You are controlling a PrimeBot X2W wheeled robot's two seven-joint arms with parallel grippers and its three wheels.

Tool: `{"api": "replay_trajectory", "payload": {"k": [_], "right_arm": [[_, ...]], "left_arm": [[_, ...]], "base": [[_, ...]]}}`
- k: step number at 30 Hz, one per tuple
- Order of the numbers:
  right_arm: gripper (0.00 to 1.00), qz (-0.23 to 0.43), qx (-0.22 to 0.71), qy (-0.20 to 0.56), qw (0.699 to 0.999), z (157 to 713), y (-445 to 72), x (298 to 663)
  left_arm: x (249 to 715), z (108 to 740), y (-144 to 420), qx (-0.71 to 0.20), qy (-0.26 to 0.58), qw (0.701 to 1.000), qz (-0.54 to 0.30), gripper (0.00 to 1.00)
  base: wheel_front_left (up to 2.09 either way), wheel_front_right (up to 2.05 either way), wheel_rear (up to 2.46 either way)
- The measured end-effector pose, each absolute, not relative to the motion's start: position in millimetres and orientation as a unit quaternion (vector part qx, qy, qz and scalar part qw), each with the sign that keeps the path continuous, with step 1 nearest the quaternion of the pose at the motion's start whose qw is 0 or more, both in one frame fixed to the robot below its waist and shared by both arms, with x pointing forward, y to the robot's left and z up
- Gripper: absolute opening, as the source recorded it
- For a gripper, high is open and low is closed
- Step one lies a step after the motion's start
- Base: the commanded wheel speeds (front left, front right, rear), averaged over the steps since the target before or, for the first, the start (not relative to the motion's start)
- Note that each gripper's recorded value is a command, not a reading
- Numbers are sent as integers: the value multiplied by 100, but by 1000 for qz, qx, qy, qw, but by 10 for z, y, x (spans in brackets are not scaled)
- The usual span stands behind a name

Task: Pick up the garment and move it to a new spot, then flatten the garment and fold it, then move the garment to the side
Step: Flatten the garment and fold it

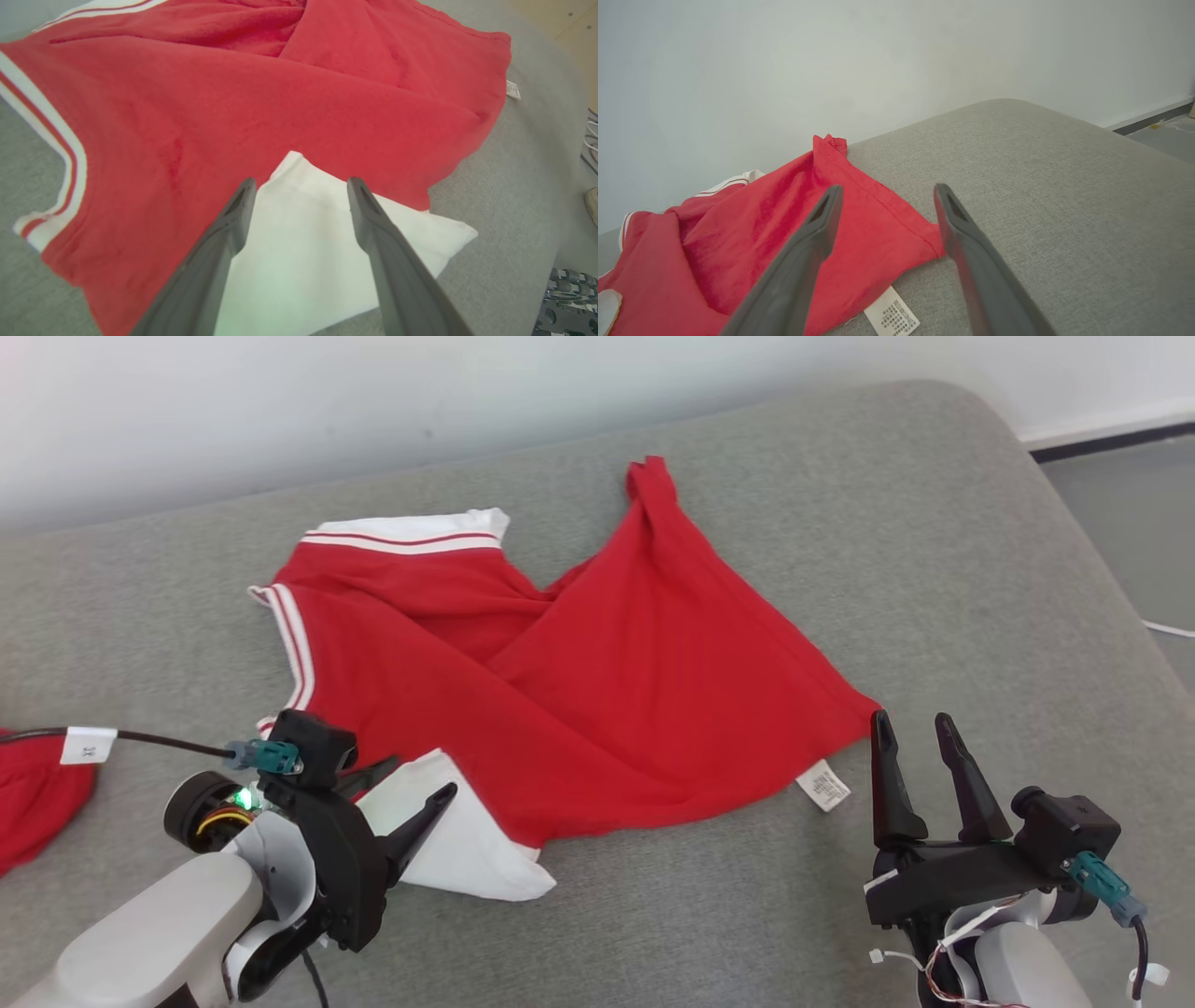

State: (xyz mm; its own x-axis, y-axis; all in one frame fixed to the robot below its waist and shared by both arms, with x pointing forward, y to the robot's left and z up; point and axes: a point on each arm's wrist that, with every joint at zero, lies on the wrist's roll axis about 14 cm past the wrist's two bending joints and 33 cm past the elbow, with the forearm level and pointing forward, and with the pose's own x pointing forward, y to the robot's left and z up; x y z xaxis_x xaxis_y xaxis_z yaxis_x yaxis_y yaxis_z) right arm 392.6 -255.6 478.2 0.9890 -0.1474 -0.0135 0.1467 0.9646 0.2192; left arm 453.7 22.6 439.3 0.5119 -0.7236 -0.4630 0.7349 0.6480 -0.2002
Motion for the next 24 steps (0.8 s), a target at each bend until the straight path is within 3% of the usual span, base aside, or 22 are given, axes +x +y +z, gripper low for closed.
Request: {"api": "replay_trajectory", "payload": {"k": [8,9,11,18,24], "right_arm": [[100,-97,106,-1,990,4777,-2706,3830],[100,-98,106,-1,990,4776,-2716,3826],[100,-100,105,0,989,4772,-2729,3822],[100,-101,105,-3,989,4786,-2743,3825],[100,-82,111,-3,990,4776,-2604,3862]], "left_arm": [[4608,4214,129,33,265,865,-424,100],[4618,4193,120,37,266,865,-424,47],[4656,4150,161,50,269,866,-420,0],[4755,4296,168,31,235,882,-408,0],[4636,4774,232,-26,150,903,-402,0]], "base": [[0,0,0],[0,0,0],[0,0,0],[0,0,0],[0,0,0]]}}
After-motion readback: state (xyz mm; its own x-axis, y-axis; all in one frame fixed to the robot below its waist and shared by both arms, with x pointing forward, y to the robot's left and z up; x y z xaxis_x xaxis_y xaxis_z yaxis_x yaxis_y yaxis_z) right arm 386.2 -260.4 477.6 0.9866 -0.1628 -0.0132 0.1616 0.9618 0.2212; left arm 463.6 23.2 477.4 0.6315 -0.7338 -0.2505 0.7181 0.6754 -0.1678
